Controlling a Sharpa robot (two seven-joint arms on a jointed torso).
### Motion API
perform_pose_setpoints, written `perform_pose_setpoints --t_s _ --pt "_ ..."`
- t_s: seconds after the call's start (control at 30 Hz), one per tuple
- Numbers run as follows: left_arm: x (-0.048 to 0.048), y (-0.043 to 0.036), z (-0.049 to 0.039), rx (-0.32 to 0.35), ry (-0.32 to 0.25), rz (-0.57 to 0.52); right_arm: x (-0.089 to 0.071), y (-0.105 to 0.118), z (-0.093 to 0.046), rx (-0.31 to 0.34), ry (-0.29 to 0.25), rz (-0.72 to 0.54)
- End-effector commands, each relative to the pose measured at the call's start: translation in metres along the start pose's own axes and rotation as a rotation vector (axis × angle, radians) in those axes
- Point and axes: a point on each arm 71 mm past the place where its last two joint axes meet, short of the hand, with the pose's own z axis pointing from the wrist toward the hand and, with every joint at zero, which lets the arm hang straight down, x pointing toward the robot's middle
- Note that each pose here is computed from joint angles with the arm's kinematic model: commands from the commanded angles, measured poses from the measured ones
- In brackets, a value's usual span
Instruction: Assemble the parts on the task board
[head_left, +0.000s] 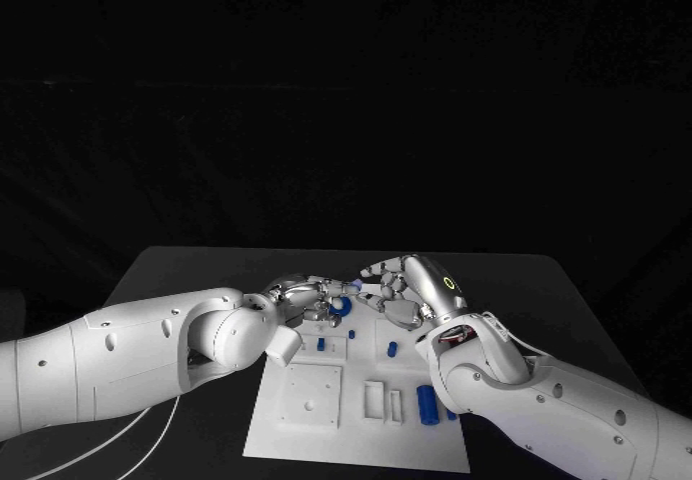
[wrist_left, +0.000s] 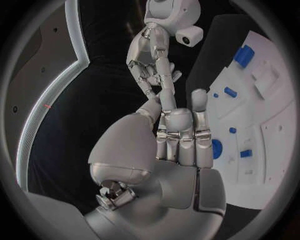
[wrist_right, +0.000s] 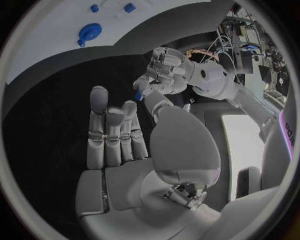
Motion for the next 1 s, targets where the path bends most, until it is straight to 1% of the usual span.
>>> perform_pose_setpoints --t_s 0.03,0.33,0.7,1.0 --pt "0.0046 -0.0013 0.0006 0.017 0.03 -0.016 0.0027 0.0035 -0.0013 -0.028 0.003 -0.015" --pt "0.0055 -0.0015 0.001 0.02 0.034 -0.02 0.0065 0.0071 -0.0037 -0.044 0.009 -0.007" --pt "0.0068 -0.0013 0.0012 0.016 0.043 -0.021 0.0051 0.0092 -0.0044 -0.049 -0.028 0.006" --pt "0.0094 -0.0009 0.0015 0.011 0.066 -0.017 0.0064 0.0106 -0.0038 -0.06 -0.041 -0.009"
